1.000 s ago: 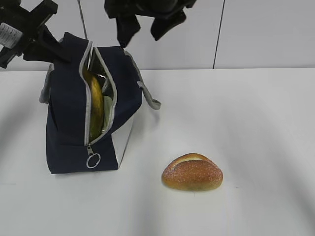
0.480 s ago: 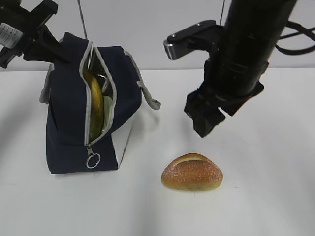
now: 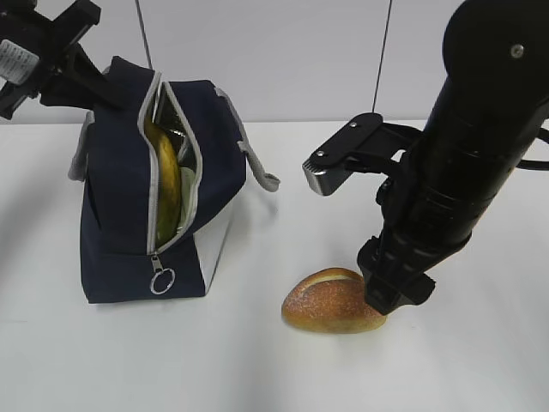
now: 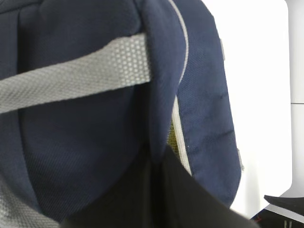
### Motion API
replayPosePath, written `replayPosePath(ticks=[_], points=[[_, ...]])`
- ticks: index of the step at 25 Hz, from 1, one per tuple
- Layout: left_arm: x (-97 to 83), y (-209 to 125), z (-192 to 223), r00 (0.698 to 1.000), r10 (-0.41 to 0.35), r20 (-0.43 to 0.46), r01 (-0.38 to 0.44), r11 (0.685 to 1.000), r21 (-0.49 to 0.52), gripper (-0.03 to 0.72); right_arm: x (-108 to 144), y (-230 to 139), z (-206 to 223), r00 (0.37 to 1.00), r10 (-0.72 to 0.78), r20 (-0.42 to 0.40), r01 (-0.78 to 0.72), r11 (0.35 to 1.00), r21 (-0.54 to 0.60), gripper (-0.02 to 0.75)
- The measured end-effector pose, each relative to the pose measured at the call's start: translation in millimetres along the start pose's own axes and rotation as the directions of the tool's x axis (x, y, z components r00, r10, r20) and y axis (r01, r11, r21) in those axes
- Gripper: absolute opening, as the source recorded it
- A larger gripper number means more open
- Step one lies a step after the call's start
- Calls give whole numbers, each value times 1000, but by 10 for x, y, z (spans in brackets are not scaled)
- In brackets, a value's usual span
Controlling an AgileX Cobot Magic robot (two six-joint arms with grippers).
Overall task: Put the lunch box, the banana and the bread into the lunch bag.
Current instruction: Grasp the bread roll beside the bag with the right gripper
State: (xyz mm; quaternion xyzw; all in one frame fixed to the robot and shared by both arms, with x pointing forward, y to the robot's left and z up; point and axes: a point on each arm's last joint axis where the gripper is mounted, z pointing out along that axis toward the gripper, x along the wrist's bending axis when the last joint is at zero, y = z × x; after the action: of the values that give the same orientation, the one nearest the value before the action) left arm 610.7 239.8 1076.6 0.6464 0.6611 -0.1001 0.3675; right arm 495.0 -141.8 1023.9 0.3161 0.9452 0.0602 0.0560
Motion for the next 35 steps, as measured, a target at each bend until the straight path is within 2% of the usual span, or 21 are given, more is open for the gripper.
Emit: replayPosePath(ticks=[3, 7, 10, 16, 28, 31, 35], points=[[0, -1, 0, 1000, 0, 0, 0, 1000, 1, -3, -35, 26, -1, 999, -36, 40, 37, 999, -28, 554], [0, -1, 0, 1000, 0, 0, 0, 1000, 1, -3, -80, 135, -13, 986, -125, 107, 139, 981, -135, 554], [0, -1, 0, 1000, 0, 0, 0, 1000, 1, -3, -90, 163, 2, 965, -228, 133, 246, 959, -141, 588], [0, -1, 0, 1000, 0, 0, 0, 1000, 1, -3, -103, 219, 273, 948, -305, 93, 313, 946, -81, 648], [0, -1, 0, 1000, 5, 0, -5, 1000, 2, -3, -126, 351, 990, 937, -349, 18, 349, 937, -25, 649], [1, -2, 0, 1000, 5, -1, -5, 1000, 2, -3, -128, 356, 1053, 937, -350, 12, 351, 936, -16, 611], [1, -2, 0, 1000, 8, -2, -8, 1000, 2, -3, -139, 381, 1035, 937, -350, 14, 351, 936, -19, 474]])
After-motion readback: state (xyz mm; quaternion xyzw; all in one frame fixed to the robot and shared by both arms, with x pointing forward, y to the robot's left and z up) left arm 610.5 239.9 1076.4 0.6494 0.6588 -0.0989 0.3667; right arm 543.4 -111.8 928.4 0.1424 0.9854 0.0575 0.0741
